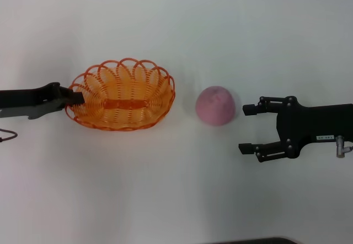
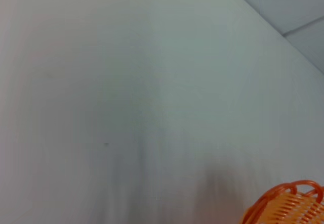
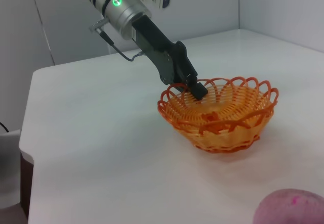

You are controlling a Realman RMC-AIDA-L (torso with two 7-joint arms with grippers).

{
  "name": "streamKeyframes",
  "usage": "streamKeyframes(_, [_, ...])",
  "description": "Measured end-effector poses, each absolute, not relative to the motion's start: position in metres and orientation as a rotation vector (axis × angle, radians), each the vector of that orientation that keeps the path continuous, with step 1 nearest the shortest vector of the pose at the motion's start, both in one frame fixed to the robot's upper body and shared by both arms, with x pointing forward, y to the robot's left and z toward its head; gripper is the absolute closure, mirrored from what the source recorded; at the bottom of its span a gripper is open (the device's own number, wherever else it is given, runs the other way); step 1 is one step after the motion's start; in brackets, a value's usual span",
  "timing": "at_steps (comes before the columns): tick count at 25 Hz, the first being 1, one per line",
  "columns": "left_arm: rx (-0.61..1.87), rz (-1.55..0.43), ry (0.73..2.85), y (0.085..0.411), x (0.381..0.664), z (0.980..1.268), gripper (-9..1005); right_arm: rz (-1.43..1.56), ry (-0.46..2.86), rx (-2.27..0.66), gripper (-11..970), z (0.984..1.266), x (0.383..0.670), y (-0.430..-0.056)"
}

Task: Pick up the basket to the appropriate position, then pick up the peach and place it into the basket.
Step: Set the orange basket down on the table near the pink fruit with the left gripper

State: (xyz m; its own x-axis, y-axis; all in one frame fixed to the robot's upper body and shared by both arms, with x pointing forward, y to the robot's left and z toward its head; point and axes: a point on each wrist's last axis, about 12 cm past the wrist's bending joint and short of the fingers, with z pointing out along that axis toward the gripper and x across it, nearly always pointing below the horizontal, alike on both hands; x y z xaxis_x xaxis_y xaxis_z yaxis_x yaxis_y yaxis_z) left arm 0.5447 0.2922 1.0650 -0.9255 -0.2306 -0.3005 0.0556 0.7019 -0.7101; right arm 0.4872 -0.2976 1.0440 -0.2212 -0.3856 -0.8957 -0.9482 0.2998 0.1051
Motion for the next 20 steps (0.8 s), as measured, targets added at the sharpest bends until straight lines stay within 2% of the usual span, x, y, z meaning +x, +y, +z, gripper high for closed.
streamKeyframes(20, [-0.154,-1.049,2.522,0.2907,0.5498,1.0634,919,0.889,1.762,-1.201,62,1.0431,0.4873,-0.2938])
